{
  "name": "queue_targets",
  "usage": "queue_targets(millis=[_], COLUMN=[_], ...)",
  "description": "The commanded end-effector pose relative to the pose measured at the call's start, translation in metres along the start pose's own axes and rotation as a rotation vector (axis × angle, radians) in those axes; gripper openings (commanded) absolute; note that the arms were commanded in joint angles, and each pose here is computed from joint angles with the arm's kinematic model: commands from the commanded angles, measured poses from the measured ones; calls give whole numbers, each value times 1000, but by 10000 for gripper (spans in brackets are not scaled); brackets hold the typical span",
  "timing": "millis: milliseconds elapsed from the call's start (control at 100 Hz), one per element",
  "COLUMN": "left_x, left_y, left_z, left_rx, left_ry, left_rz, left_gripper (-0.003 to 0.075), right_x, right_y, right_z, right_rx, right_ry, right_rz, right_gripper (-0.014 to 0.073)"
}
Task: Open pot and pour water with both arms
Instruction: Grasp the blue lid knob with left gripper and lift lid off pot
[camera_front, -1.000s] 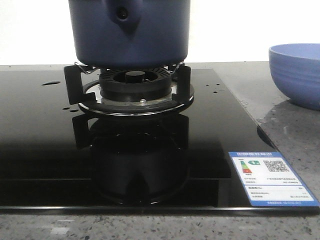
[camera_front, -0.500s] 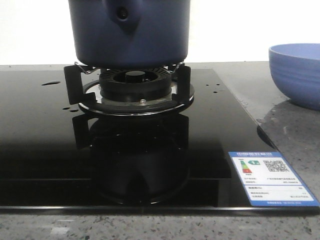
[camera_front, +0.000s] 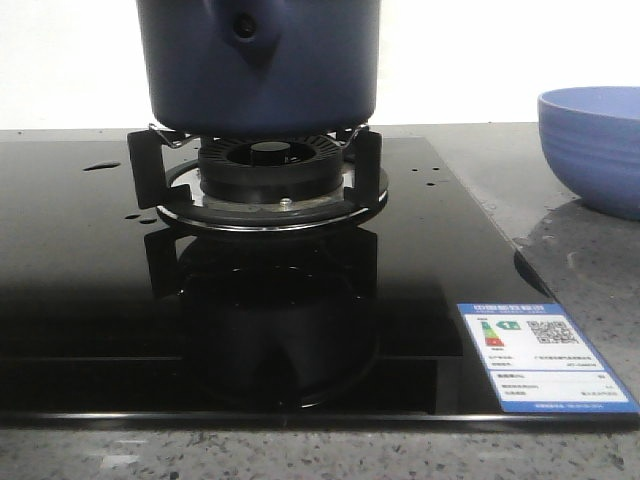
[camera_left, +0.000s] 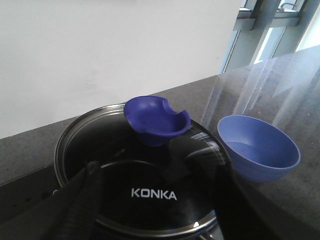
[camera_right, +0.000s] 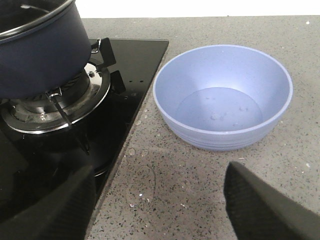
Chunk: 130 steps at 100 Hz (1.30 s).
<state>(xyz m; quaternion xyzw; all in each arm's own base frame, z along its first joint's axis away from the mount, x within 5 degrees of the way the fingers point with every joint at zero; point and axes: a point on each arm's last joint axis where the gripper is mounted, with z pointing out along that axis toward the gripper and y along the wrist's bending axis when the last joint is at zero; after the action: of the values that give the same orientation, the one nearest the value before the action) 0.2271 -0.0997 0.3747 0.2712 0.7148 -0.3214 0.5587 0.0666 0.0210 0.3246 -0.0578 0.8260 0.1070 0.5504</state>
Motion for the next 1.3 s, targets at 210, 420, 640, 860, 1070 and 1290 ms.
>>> queue_targets(millis=[210, 420, 640, 860, 1070, 1290], left_x=[-18, -19, -21, -21, -19, -19], left_y=[3, 9, 15, 8, 11, 11], left_z=[43, 66, 80, 94, 99, 99], left_rx=[66, 84, 88, 118, 95, 95], left_ry=[-21, -2, -1, 5, 10, 10], left_rz=[46, 40, 35, 86, 103, 103], left_gripper=[434, 516, 533, 533, 485, 359], right_x=[-15, -15, -15, -16, -16, -16], right_y=[1, 1, 1, 1, 1, 1], right_z=[-3, -3, -3, -3, -3, -3], right_rx=[0, 0, -2, -6, -7, -7], right_ry=[-83, -83, -83, -84, -84, -84], right_rz=[-2, -2, 1, 6, 8, 8], right_gripper=[487, 487, 487, 487, 487, 487])
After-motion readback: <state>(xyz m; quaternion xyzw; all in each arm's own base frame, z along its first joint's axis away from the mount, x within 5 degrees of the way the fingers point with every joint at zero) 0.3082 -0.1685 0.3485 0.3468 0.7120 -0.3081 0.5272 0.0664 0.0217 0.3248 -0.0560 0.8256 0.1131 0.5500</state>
